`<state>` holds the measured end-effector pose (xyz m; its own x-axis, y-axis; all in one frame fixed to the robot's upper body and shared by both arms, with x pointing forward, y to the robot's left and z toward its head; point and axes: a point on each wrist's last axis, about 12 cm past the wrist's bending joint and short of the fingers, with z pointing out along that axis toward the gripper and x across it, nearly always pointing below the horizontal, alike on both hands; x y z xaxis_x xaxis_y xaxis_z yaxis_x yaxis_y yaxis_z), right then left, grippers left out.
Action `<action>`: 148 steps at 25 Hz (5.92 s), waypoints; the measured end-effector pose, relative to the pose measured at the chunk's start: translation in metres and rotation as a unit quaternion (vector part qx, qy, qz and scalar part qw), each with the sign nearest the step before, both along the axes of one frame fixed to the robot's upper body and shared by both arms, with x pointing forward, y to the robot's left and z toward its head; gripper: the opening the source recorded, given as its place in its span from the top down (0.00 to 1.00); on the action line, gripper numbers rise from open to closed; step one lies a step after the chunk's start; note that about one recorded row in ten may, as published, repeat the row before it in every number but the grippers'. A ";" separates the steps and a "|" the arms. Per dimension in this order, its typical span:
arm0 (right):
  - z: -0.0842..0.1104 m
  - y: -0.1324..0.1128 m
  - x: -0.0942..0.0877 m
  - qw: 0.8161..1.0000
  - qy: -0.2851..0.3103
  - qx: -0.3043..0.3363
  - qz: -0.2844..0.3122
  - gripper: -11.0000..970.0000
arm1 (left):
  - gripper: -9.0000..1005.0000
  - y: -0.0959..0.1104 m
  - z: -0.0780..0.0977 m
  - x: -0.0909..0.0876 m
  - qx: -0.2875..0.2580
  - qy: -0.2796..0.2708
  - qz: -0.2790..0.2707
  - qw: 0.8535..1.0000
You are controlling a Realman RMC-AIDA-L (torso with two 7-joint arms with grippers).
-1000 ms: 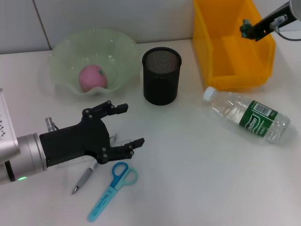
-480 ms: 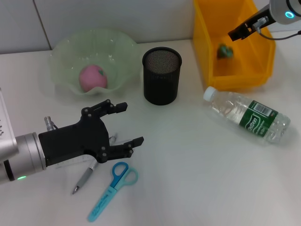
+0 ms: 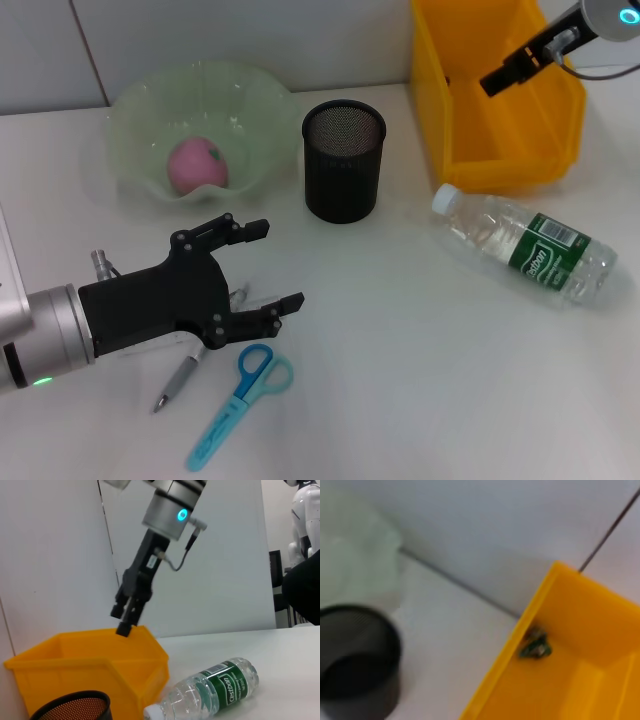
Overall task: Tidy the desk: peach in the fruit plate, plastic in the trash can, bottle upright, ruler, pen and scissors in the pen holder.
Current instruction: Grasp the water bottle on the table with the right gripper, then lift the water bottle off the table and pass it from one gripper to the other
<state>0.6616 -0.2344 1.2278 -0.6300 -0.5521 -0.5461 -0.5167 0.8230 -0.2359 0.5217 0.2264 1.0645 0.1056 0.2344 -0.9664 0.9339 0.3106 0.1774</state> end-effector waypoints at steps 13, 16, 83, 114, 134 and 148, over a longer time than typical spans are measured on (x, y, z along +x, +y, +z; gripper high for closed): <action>0.011 -0.002 -0.027 0.992 0.125 0.005 0.019 0.18 | 0.14 0.001 0.001 0.000 -0.004 -0.001 0.002 1.000; 0.006 -0.002 -0.031 0.989 0.148 0.000 0.024 0.18 | 0.14 0.001 0.001 0.000 -0.004 -0.001 0.002 1.000; -0.072 -0.002 -0.023 0.967 0.238 -0.077 0.052 0.18 | 0.16 0.002 0.002 0.002 -0.004 -0.007 0.004 1.000; -0.091 0.003 -0.029 0.965 0.247 -0.071 0.049 0.18 | 0.17 -0.001 0.003 0.003 -0.004 -0.009 -0.002 1.000; -0.094 0.010 -0.035 0.964 0.246 -0.076 0.063 0.19 | 0.18 -0.002 0.005 0.002 -0.007 -0.010 -0.007 1.000; -0.097 0.010 -0.045 0.967 0.227 -0.074 0.087 0.20 | 0.18 -0.002 0.006 0.002 -0.011 -0.011 -0.011 1.000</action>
<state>0.6165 -0.2243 1.1310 -0.6764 -0.7229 -0.1413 -0.7230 0.6882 -0.0605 0.5233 0.2247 1.0702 0.1320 0.2102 -0.9687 0.9363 0.2943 0.1915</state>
